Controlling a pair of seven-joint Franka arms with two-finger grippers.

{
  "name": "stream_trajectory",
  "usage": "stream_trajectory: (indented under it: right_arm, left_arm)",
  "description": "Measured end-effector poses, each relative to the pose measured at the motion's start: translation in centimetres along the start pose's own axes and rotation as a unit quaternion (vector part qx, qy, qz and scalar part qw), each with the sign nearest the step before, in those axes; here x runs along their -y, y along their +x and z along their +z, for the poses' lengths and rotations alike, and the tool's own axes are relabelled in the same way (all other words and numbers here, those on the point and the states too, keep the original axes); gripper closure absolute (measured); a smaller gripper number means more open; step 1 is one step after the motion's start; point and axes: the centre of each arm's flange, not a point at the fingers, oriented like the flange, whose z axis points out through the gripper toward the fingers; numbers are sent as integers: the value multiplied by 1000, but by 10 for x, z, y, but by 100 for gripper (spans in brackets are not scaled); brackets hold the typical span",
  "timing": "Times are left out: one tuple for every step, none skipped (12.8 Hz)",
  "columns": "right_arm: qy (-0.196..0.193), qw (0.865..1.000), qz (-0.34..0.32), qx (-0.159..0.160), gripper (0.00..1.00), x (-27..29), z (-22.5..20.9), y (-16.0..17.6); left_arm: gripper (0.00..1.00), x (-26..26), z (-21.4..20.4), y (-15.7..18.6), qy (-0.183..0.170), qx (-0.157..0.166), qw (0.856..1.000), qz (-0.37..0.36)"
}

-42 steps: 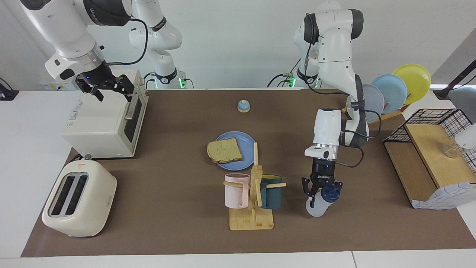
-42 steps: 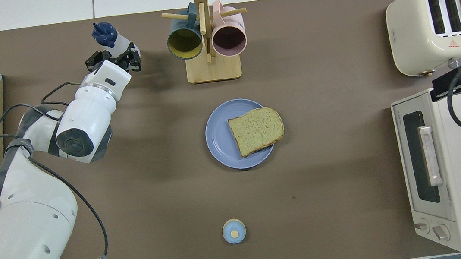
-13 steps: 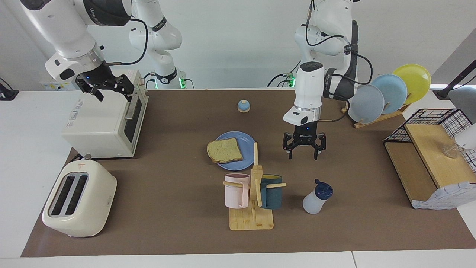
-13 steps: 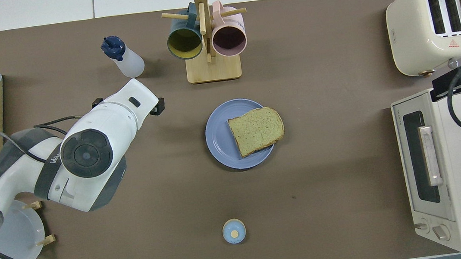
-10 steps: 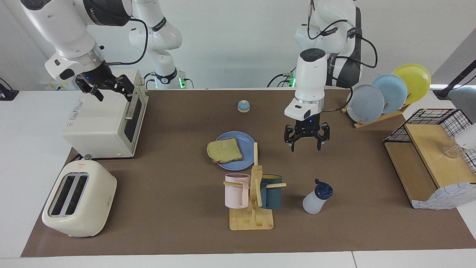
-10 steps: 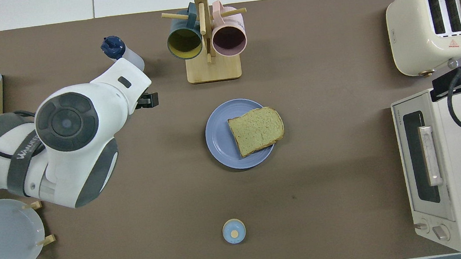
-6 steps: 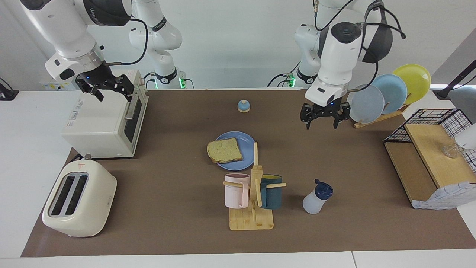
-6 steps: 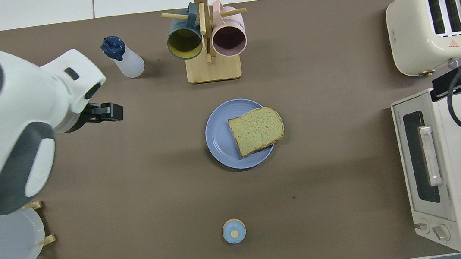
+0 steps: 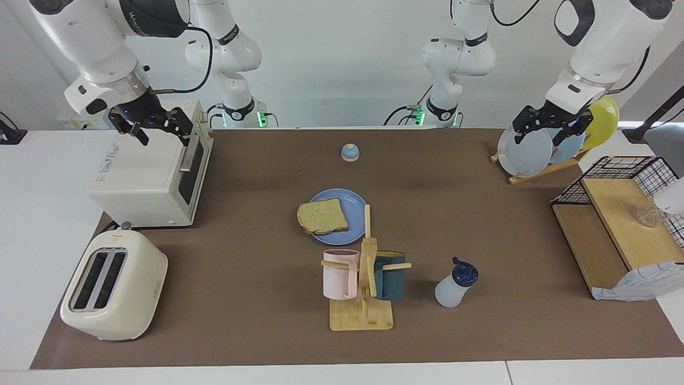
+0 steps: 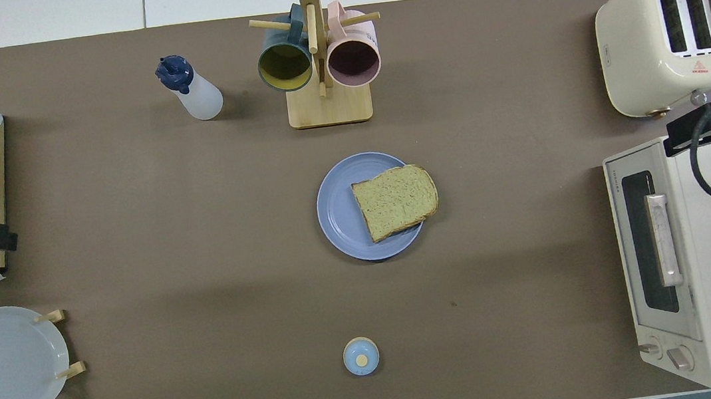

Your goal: Put bread on plate and add seasoning

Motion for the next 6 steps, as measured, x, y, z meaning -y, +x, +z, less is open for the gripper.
stream_trajectory:
  right_arm:
    - [0,1000,0,0,0,0,0,0]
    - [0,1000,0,0,0,0,0,0]
    - [0,1000,0,0,0,0,0,0]
    - [0,1000,0,0,0,0,0,0]
    - [0,1000,0,0,0,0,0,0]
    - [0,1000,0,0,0,0,0,0]
  left_arm:
    - [0,-5,0,1,1,0,1000,5]
    - [0,-14,0,2,2,0,1000,13]
    - [0,-21,0,3,3,1,1000,19]
    - [0,-24,0,4,3,0,1000,21]
    - [0,-22,0,3,3,0,1000,19]
    - [0,-18,-2,3,3,-1,1000,14]
